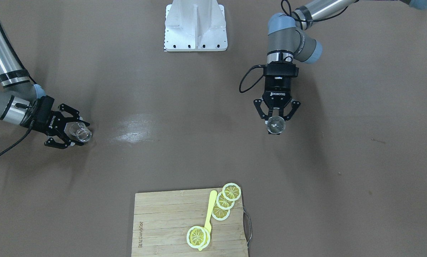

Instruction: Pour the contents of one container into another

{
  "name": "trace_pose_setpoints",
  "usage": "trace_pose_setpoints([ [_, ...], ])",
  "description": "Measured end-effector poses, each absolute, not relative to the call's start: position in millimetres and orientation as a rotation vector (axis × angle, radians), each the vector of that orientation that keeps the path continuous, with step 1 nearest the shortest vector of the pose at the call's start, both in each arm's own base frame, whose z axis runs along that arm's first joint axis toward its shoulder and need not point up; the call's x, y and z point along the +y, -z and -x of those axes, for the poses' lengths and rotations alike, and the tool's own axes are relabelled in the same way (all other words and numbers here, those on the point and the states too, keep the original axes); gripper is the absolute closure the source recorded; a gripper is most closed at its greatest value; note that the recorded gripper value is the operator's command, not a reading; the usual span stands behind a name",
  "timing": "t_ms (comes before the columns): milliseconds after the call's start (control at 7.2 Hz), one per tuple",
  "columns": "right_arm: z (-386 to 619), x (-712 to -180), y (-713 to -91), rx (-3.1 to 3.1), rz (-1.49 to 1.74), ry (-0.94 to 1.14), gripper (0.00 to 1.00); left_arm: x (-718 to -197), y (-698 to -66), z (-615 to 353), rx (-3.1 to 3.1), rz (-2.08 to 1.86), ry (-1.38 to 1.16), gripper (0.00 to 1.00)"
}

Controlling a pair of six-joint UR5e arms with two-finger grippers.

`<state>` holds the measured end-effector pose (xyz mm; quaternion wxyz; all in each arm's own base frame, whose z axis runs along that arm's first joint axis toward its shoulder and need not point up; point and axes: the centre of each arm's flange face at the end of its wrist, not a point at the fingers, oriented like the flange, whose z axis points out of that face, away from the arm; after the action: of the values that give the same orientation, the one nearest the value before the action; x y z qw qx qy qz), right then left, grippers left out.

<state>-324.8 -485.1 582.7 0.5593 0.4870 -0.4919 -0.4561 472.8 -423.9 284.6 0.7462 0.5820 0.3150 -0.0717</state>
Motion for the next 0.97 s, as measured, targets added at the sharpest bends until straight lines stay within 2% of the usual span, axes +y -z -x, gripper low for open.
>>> trace_pose_setpoints([
  [417, 325.9, -483.4, -584.5, -1.163, -1.139, 1.070, 0.43, -412.9, -221.8, -502.1, 0.922, -1.238, -0.085, 1.00],
  [556, 325.9, -483.2, -584.8, -1.165, -1.134, 1.065, 0.49, -408.5, -218.7, -508.8, 0.972, -1.244, -0.149, 1.00],
  [972, 325.6, -483.2, -584.9, -1.168, -1.130, 1.060, 0.57, -409.1, -220.3, -527.0, 1.013, -1.372, -0.300, 1.00],
])
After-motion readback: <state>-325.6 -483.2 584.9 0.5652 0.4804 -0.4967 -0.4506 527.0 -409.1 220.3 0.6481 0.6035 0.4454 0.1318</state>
